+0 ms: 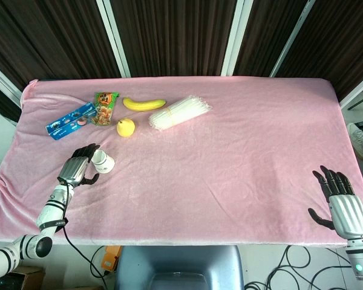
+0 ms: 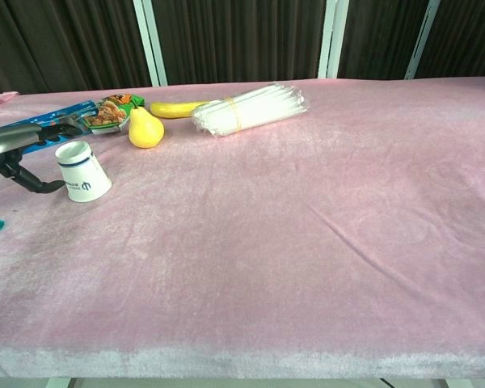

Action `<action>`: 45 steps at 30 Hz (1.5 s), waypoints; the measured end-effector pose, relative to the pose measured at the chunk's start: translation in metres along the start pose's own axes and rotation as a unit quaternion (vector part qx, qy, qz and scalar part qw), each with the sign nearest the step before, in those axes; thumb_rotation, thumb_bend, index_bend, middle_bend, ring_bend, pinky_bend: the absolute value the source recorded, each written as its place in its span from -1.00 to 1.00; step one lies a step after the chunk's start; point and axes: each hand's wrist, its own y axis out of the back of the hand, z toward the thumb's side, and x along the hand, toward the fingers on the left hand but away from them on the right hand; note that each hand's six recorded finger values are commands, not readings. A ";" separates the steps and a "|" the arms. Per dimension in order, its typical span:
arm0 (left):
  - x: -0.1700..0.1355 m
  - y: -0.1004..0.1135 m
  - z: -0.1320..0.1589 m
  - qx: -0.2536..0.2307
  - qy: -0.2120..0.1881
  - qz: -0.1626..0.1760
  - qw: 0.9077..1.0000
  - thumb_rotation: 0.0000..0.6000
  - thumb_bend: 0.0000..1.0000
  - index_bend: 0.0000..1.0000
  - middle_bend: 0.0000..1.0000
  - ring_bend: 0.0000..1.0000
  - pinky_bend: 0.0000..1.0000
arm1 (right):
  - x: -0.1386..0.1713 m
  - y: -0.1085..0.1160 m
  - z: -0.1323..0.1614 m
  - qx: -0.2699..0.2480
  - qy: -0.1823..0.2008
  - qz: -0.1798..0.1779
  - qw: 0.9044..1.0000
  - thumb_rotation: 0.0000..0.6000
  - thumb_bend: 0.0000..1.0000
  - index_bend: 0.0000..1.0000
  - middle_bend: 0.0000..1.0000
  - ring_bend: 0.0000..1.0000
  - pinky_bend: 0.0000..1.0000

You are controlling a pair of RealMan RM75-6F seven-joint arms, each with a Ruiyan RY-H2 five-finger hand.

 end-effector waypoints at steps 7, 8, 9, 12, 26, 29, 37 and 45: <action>0.006 0.001 0.005 -0.004 -0.005 0.006 1.000 1.00 -0.22 -1.00 -0.98 -1.00 -0.83 | -0.001 0.000 0.000 0.000 0.000 0.001 1.000 1.00 -0.28 -1.00 -1.00 -1.00 -1.00; 0.007 0.001 0.006 -0.005 -0.006 0.007 1.000 1.00 -0.22 -1.00 -0.97 -1.00 -0.81 | -0.001 0.000 0.000 0.000 -0.001 0.001 1.000 1.00 -0.28 -1.00 -1.00 -1.00 -1.00; 0.007 0.001 0.007 -0.007 -0.007 0.008 1.000 1.00 -0.22 -1.00 -0.95 -0.99 -0.79 | -0.001 0.000 -0.001 0.001 -0.002 0.001 1.000 1.00 -0.28 -1.00 -1.00 -1.00 -1.00; 0.011 0.001 0.011 -0.015 -0.012 0.012 1.000 1.00 -0.22 -0.95 -0.88 -0.94 -0.63 | 0.000 0.001 -0.002 -0.001 -0.004 0.000 1.000 1.00 -0.28 -1.00 -1.00 -1.00 -1.00; 0.030 -0.003 0.016 -0.028 -0.003 0.056 0.998 1.00 -0.21 0.08 -0.06 -0.12 0.21 | 0.002 0.005 -0.006 -0.002 -0.008 -0.004 1.000 1.00 -0.28 -1.00 -1.00 -1.00 -1.00; 0.028 0.000 0.016 -0.026 -0.005 0.066 0.997 1.00 -0.20 0.11 -0.02 -0.08 0.24 | 0.002 0.005 -0.006 -0.002 -0.009 -0.004 1.000 1.00 -0.28 -1.00 -1.00 -1.00 -1.00; 0.004 0.014 0.014 -0.012 -0.021 0.084 0.996 1.00 -0.21 0.05 -0.05 -0.10 0.20 | 0.001 0.001 -0.005 0.004 -0.009 0.002 1.000 1.00 -0.28 -1.00 -1.00 -1.00 -1.00; -0.051 0.032 -0.016 0.050 0.003 0.095 0.994 1.00 -0.22 0.02 -0.06 -0.12 0.10 | 0.001 -0.004 0.001 0.010 -0.003 0.009 1.000 1.00 -0.28 -1.00 -1.00 -1.00 -1.00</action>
